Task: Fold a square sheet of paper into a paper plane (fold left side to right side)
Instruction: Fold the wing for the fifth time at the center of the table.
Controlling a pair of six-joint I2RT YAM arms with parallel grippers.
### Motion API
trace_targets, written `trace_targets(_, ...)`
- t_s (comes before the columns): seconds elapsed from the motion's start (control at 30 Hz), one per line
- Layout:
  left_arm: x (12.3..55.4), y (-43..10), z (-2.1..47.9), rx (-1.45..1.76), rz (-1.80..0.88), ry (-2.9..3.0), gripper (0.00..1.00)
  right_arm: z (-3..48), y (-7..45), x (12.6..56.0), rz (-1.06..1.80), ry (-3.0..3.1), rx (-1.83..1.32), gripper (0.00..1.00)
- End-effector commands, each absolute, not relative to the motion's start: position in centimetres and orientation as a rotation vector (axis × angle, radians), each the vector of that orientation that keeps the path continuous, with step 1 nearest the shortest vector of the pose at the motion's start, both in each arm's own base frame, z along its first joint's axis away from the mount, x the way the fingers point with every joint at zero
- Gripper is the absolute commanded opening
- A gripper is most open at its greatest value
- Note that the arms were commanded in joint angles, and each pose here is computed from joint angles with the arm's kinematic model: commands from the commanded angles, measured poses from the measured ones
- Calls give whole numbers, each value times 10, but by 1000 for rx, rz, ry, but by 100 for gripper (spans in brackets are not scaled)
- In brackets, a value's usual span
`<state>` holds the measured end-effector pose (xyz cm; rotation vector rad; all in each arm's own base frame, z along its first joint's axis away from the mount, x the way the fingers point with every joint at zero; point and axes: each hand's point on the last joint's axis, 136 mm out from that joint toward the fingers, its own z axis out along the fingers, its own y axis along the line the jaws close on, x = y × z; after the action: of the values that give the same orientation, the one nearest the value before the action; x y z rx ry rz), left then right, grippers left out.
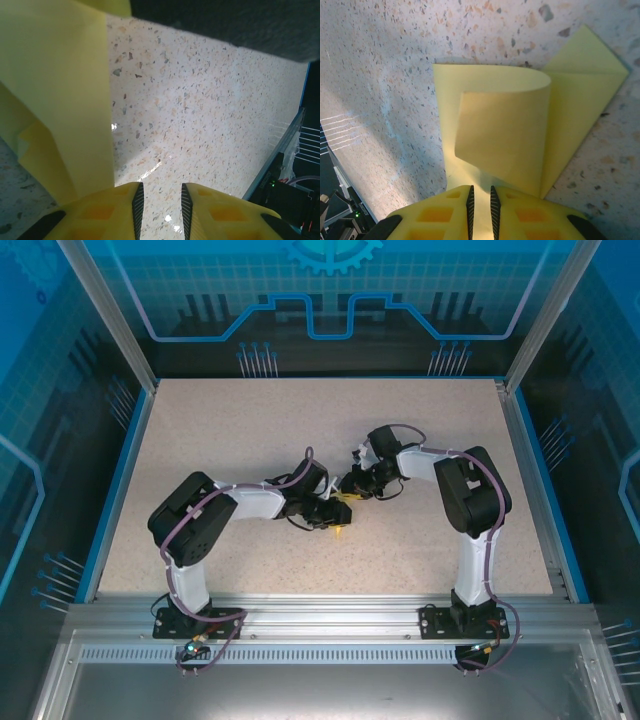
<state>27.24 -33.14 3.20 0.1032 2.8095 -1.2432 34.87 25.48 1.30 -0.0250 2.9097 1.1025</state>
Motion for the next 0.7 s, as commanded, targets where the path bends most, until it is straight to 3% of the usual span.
trace_targets(0.0,256,-319,8,76,-1179,2908,30,-24,245,325,970,3058,0,20)
trace_targets(0.67,220,-321,-2,156,-1112,2989,30,-21,246,328,969,3053,-2,19)
